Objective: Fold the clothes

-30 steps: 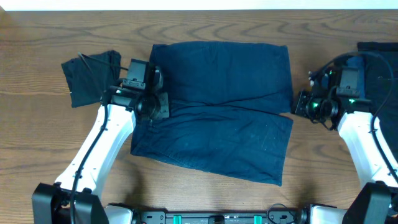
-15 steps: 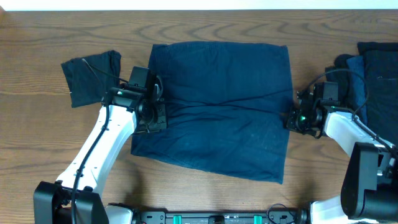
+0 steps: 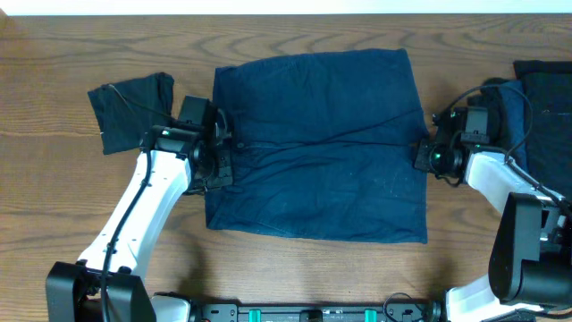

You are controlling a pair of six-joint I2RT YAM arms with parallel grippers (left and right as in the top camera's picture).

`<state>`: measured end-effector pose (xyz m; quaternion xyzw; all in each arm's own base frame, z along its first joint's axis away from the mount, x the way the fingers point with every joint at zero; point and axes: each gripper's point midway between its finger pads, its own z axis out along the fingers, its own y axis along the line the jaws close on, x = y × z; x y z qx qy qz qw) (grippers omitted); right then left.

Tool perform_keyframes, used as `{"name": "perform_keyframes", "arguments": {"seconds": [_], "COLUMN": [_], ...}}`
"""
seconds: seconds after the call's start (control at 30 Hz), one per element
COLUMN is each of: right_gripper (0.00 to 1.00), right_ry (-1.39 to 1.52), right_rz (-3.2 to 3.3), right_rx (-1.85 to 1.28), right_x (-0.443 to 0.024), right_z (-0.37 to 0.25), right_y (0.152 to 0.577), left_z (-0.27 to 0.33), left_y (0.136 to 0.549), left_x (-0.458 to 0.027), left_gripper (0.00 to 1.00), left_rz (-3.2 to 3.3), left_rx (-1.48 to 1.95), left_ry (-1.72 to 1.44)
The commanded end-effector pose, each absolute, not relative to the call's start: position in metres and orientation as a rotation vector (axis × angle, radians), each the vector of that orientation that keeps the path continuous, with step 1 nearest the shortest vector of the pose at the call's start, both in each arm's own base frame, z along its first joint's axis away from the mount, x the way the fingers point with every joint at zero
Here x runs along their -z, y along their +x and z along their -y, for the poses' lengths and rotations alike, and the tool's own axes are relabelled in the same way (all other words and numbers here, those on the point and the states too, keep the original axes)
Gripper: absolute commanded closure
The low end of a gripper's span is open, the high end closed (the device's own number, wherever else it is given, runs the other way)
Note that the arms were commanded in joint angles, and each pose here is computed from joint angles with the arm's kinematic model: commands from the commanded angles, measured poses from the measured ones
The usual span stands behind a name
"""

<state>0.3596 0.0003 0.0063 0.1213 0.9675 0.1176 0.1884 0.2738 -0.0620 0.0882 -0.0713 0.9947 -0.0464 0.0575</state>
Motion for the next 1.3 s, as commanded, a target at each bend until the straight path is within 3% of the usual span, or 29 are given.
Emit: {"name": "perform_keyframes", "arguments": {"seconds": [0.0, 0.17, 0.2, 0.33, 0.43, 0.73, 0.83, 1.27], "right_gripper": [0.73, 0.68, 0.68, 0.63, 0.54, 0.54, 0.49, 0.53], "right_ry": [0.299, 0.283, 0.304, 0.315, 0.340, 0.633, 0.715, 0.902], "right_rz": [-2.635, -2.682, -2.700, -2.800, -2.869, -3.079, -3.082, -3.083], "right_rx": [-0.394, -0.438, -0.446, -0.458, -0.464, -0.465, -0.464, -0.352], "right_x": [-0.069, -0.128, -0.134, -0.141, -0.132, -0.074, -0.063, -0.040], "right_z": [-0.006, -0.022, -0.025, -0.037, -0.040, -0.038, -0.036, -0.026], "right_y": [0.379, 0.340, 0.328, 0.280, 0.254, 0.192, 0.186, 0.171], "left_z": [0.054, 0.066, 0.068, 0.069, 0.069, 0.068, 0.068, 0.068], "left_y": [0.267, 0.253, 0.251, 0.243, 0.238, 0.238, 0.238, 0.235], "left_x": [-0.097, -0.115, -0.117, -0.116, -0.110, -0.109, -0.109, -0.108], "left_gripper": [0.92, 0.83, 0.78, 0.73, 0.69, 0.62, 0.62, 0.61], "left_rz": [-3.005, -2.996, -2.998, -3.028, -3.045, -3.047, -3.045, -3.056], "left_rx": [0.137, 0.267, 0.284, 0.301, 0.296, 0.295, 0.296, 0.293], "left_ry": [-0.266, -0.251, -0.250, -0.254, -0.258, -0.258, -0.258, -0.260]}}
